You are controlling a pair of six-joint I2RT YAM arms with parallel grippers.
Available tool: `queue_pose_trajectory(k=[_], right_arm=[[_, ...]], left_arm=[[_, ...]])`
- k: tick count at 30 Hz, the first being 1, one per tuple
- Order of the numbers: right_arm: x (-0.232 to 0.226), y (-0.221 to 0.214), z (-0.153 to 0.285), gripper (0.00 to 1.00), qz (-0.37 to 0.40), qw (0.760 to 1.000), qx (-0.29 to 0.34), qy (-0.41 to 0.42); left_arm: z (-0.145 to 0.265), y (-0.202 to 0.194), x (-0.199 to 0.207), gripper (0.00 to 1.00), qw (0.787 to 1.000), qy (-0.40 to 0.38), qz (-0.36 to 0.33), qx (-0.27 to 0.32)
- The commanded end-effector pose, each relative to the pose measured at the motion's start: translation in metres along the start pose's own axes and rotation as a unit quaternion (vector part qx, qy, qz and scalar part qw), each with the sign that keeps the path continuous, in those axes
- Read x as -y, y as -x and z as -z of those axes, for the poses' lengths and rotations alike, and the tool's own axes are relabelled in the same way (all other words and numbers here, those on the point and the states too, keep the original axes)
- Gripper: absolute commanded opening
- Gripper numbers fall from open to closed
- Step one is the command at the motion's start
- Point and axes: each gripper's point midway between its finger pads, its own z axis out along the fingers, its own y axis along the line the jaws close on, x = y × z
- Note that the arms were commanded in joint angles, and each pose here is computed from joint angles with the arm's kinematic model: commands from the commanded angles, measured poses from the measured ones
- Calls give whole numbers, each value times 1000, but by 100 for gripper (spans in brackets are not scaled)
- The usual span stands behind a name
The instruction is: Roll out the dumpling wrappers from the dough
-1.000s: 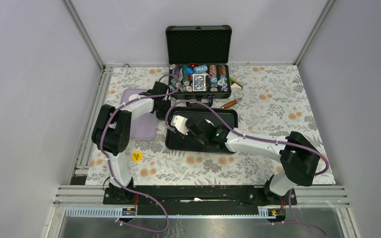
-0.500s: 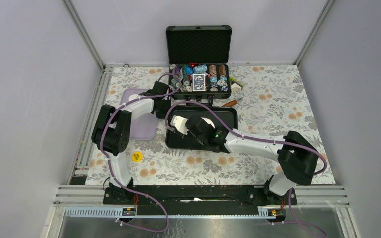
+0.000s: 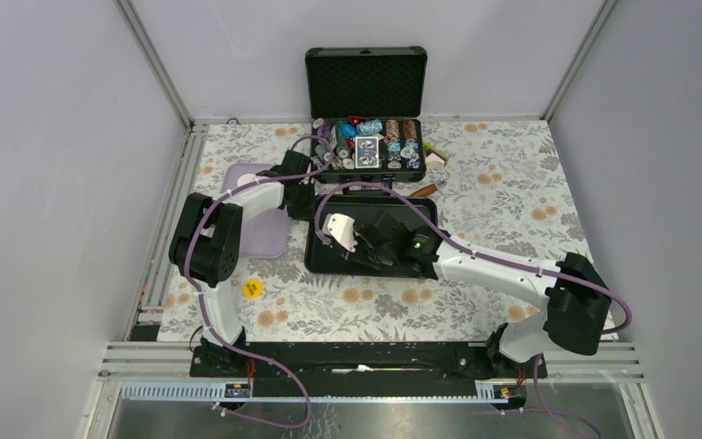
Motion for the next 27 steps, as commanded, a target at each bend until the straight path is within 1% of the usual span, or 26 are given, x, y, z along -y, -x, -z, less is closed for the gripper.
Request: queue_pose_trajectory(k=[1, 8, 14, 22, 27], right_arm=[[10, -16, 0, 0, 13, 999, -12, -40], [11, -51, -20, 0, 36, 996, -37, -75], [3, -60, -22, 0, 23, 997, -40, -60], [-17, -92, -35, 0, 15, 996, -82, -24], [-14, -108, -47, 0, 3, 995, -100, -19]], left_arm=[[-6, -18, -29, 0, 998, 67, -8, -19], [-5, -18, -29, 0, 998, 66, -10, -17], [-5, -19, -29, 0, 998, 67, -12, -18], [-5, -19, -28, 0, 998, 65, -12, -17], [-4, -19, -29, 0, 998, 65, -13, -17]])
